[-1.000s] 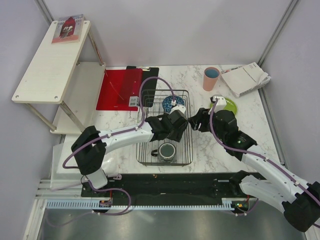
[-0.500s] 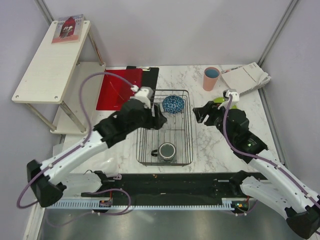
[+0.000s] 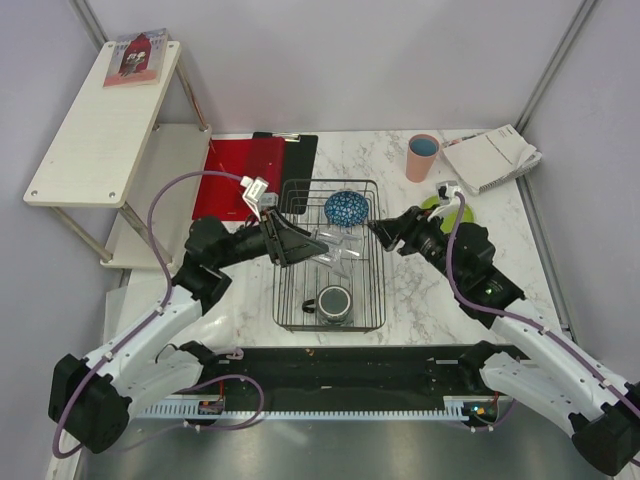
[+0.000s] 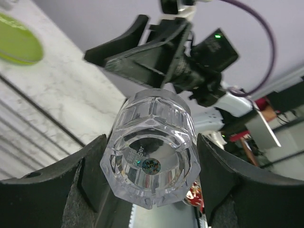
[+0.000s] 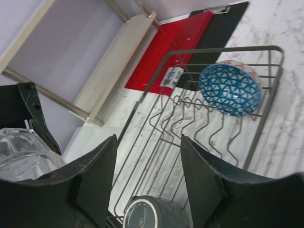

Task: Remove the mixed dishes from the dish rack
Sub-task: Place the cup at the center of the board.

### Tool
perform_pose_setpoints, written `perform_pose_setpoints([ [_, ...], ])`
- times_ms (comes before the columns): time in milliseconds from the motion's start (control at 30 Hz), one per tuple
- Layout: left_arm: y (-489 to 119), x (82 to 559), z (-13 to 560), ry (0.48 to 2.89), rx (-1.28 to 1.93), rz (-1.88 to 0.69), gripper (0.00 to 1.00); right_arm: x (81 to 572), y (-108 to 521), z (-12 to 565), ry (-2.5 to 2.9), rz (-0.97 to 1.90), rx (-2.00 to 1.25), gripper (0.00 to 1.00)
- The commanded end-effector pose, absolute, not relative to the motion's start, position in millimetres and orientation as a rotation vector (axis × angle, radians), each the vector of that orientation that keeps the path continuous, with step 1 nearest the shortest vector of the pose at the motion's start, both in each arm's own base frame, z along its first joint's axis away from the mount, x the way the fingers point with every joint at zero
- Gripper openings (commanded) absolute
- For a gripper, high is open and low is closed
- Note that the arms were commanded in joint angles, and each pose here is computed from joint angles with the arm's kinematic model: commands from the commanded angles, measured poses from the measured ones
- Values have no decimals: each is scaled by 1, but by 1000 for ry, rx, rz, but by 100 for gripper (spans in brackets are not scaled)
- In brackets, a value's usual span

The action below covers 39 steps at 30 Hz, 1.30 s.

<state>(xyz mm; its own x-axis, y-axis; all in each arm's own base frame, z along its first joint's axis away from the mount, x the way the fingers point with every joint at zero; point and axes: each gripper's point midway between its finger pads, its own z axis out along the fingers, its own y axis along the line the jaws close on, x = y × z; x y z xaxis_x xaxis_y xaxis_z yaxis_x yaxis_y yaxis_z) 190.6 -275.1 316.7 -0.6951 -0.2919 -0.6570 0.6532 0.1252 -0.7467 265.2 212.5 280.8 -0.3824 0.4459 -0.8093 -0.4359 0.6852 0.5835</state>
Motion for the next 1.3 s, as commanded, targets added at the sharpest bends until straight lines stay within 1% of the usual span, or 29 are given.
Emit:
perform_pose_setpoints([
  [0,-267,147,381,1367,573,-1857,2,246,235,317,1589,1158,-74,61],
  [233,-269,157,380,1358,545,-1848,2,223,243,329,1522,1282,-157,58],
  [400,-272,165,376,1374,518,-1846,2,208,234,332,1514,1275,-175,58],
  [633,-276,173,374,1382,508,-1858,2,180,233,340,1466,1324,-297,54],
  [867,-278,175,374,1380,502,-1867,2,179,248,330,1493,1381,-364,54],
  [1100,-279,176,369,1392,489,-1886,2,201,265,318,1520,1390,-364,54],
  [1200,-279,176,365,1403,482,-1894,2,203,273,319,1511,1419,-369,49],
  [1267,-279,176,362,1412,485,-1898,2,204,275,320,1507,1425,-372,44],
])
